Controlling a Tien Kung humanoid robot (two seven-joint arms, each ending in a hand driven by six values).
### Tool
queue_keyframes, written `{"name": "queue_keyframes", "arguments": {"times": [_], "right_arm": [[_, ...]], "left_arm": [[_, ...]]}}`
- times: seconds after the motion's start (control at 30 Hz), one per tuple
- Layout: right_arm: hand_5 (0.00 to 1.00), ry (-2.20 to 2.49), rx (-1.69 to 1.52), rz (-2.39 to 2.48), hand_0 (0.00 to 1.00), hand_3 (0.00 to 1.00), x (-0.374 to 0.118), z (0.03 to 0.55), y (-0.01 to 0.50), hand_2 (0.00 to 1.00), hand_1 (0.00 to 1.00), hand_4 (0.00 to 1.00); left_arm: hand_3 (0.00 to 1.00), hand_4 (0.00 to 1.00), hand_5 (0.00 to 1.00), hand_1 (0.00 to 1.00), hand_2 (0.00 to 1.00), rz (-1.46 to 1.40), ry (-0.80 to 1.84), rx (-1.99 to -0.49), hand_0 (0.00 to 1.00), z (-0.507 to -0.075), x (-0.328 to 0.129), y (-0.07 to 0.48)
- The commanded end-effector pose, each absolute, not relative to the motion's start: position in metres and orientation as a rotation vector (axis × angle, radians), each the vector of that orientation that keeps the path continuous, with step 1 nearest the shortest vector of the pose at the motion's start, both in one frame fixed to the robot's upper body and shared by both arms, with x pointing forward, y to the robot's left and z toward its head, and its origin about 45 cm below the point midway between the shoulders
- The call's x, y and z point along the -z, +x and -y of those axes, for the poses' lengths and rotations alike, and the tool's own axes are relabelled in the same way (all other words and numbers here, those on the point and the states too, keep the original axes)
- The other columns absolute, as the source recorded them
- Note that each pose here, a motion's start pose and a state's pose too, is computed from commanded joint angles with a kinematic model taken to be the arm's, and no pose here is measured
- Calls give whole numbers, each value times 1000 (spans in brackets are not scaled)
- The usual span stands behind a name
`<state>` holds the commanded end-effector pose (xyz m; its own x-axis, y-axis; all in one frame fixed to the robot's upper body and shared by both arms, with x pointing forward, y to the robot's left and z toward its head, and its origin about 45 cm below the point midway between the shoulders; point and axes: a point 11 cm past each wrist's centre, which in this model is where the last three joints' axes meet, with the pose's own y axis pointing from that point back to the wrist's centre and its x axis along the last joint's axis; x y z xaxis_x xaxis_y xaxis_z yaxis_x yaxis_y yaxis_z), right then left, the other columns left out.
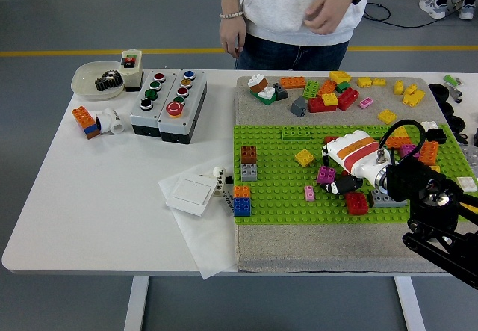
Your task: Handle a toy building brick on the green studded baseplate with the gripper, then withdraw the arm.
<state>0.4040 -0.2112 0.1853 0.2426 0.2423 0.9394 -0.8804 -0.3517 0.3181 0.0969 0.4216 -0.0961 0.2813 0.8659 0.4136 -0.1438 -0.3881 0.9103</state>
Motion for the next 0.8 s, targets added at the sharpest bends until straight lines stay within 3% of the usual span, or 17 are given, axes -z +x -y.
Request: {"name": "queue_keyframes", "arguments": {"times": [0.23, 0.43, 0.47, 0.8], "right_arm": [[453, 1475, -1342, 624, 496, 545, -185, 210, 402, 605, 549, 921], [458, 1483, -1344, 617, 469, 536, -183, 209, 401, 593, 519, 912], [469, 1483, -1346, 616, 428, 525, -183, 209, 401, 557, 476, 896], [482, 1492, -1370, 611, 405, 521, -183, 207, 398, 541, 455, 886]], "left_arm": [[602, 628, 654, 752, 785, -686, 1577, -1288, 746, -422, 96, 96], [603, 628, 653, 752, 786, -687, 1579, -1285, 746, -421, 97, 95], [603, 628, 652, 752, 787, -687, 1579, -1284, 746, -422, 97, 95], [603, 627, 652, 752, 786, -688, 1583, -1281, 746, -421, 97, 94]]}}
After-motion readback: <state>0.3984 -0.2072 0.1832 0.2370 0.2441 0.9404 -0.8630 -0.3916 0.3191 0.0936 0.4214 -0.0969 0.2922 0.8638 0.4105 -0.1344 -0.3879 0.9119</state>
